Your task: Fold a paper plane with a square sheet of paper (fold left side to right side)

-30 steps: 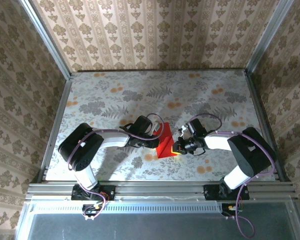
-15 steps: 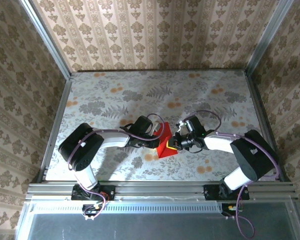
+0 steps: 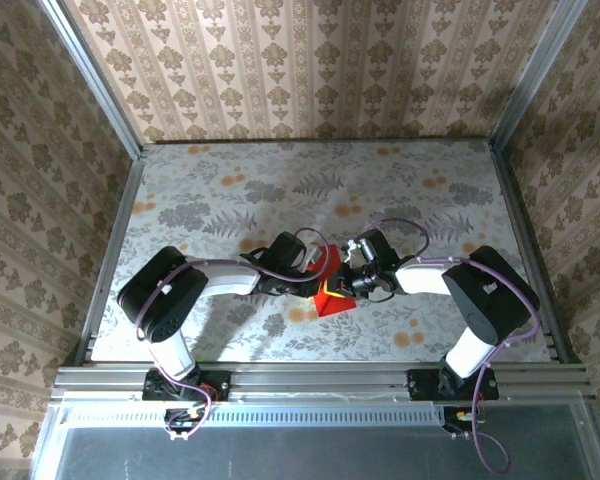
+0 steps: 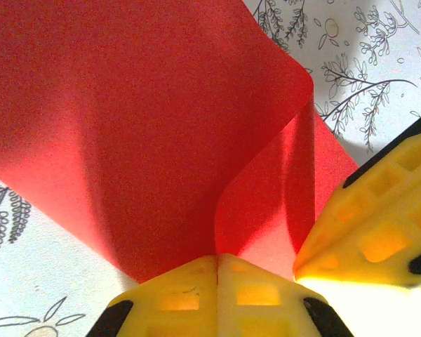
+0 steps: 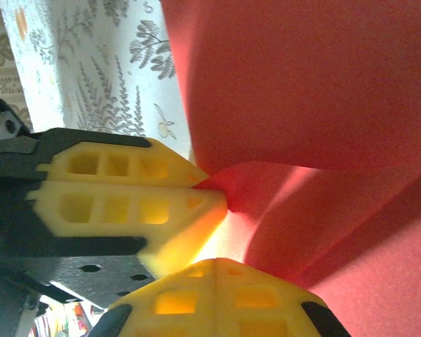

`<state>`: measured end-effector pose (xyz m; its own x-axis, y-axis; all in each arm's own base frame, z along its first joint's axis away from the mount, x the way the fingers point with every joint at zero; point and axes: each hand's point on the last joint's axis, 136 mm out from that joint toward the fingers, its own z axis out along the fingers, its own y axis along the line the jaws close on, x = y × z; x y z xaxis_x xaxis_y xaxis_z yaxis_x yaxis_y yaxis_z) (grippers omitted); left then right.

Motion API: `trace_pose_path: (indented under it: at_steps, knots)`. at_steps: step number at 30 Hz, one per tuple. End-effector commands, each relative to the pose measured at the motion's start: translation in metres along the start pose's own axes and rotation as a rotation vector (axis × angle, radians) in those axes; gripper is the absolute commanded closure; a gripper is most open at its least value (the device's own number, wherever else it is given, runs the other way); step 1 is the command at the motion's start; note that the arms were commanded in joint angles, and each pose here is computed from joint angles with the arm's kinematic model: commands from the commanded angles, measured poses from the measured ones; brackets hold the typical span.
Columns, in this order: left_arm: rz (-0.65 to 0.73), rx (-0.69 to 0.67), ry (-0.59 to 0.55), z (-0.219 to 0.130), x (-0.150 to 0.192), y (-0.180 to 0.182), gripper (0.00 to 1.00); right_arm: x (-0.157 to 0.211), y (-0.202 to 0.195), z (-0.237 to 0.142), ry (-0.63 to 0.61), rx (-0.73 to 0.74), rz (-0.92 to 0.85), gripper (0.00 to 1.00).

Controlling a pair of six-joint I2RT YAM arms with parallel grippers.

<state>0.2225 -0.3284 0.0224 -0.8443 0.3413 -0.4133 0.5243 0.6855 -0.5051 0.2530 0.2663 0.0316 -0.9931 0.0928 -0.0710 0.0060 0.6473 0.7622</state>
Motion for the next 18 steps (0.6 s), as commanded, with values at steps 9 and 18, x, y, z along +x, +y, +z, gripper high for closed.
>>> trace_pose_path:
  at_steps: [9, 18]
  knots:
    - [0.025, -0.022, 0.051, 0.006, 0.014, 0.003, 1.00, 0.010, -0.022, 0.006, 0.045, 0.092, 0.014, 1.00]
    - [0.024, -0.022, 0.043, 0.003, 0.013, 0.002, 1.00, 0.015, -0.031, 0.008, 0.065, 0.119, 0.023, 1.00]
